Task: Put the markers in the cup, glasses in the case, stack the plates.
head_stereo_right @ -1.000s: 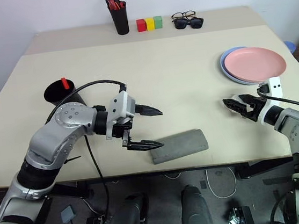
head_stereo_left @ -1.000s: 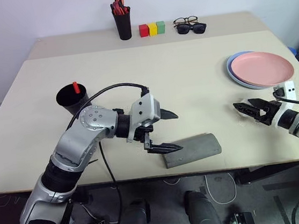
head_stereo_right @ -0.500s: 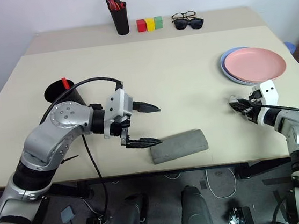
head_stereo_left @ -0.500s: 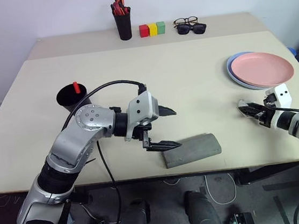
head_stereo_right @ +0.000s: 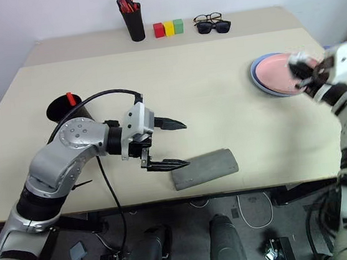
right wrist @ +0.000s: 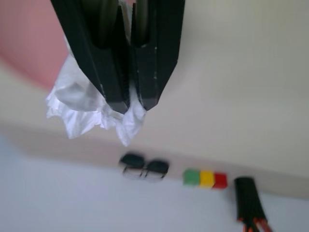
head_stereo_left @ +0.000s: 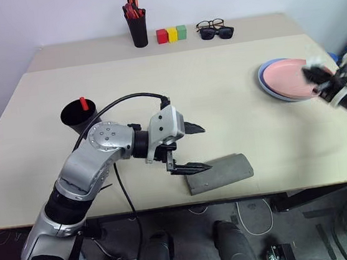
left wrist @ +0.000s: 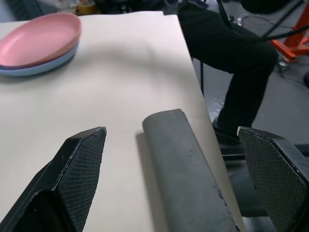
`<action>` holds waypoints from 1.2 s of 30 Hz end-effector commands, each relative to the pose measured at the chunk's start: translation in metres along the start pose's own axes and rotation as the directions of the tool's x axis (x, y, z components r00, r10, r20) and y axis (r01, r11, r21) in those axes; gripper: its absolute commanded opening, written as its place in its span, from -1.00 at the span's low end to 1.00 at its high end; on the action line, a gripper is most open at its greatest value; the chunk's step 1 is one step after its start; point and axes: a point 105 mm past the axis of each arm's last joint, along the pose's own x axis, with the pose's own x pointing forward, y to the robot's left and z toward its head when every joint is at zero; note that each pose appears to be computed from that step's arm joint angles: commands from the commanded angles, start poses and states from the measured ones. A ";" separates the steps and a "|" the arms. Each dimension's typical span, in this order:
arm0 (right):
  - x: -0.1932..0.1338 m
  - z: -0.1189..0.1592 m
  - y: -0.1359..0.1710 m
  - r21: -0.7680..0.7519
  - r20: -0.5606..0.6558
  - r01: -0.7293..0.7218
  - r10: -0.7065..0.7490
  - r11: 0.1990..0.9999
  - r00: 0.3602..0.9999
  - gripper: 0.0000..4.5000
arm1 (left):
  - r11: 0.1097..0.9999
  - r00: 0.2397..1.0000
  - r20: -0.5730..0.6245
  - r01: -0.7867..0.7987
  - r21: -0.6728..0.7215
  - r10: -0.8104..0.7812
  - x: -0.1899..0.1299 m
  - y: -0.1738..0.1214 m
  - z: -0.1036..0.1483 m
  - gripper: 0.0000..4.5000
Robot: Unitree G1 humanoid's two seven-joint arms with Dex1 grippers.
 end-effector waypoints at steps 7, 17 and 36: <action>0.020 0.003 -0.028 -0.085 -0.022 0.205 -0.208 0.975 0.978 -0.70 | 0.991 0.991 0.004 -0.134 0.011 0.134 -0.013 0.007 0.002 1.00; 0.016 0.001 -0.037 -0.098 -0.005 0.294 -0.296 0.951 0.955 0.75 | 0.976 0.977 -0.018 -0.213 -0.034 0.213 -0.021 0.004 -0.004 1.00; -0.052 -0.054 -0.066 -0.193 -0.130 0.392 -0.419 0.900 0.898 0.75 | 0.924 0.922 0.070 -0.382 0.015 0.380 -0.027 0.031 -0.012 1.00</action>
